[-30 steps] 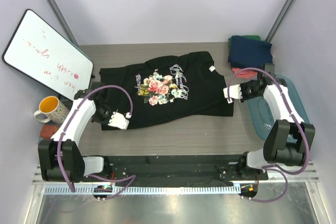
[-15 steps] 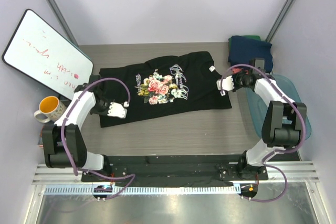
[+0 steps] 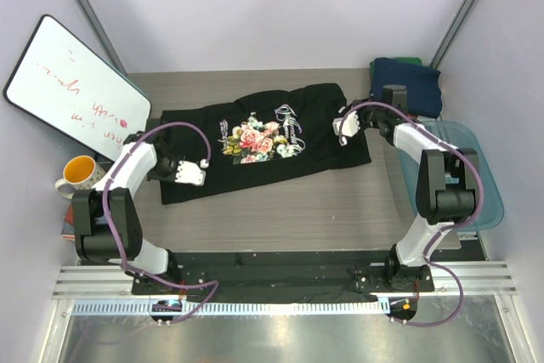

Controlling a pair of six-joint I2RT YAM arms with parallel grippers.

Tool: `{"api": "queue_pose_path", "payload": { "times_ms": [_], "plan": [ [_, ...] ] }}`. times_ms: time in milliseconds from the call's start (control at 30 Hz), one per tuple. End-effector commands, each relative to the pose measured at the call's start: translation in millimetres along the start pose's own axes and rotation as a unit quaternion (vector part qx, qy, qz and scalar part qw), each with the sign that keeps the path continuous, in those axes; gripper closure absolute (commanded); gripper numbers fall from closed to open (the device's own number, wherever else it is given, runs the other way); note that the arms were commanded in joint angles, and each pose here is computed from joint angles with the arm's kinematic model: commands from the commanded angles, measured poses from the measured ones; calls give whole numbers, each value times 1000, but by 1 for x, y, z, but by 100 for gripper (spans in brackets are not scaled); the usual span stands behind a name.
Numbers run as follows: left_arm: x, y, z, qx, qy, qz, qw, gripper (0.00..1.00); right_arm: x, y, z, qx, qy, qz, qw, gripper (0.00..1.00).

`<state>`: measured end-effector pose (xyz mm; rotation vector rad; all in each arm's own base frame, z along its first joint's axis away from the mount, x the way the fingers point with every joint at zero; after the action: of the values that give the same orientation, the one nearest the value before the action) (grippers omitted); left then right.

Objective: Fold and stack the t-shirts
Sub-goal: Fold the flattened tshirt in 1/3 of the way

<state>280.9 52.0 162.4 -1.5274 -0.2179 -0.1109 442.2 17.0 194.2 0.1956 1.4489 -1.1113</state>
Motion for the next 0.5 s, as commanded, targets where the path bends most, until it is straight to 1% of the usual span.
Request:
{"api": "queue_pose_path", "payload": {
  "times_ms": [0,267,467],
  "plan": [
    [10,-5,7,22,-17,-20,999,100,-45,7,11,23,-40,81,996,99],
    [14,3,10,33,-39,-24,998,100,-62,22,15,42,-50,123,990,99],
    [18,9,10,35,-39,-35,998,100,-66,32,11,36,-55,130,989,99]
  ]
}}
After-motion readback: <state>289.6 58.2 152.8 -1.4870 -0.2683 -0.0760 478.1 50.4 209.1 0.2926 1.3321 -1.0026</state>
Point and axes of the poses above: each gripper's point midway between its finger pads, its own y axis out along the fingers, its own x axis along the line the jaws close on, z = x × y, the point moved 9 cm from there along -y, back along the fingers, and after that the axes turned 12 degrees about -y, right-handed, at the moved point
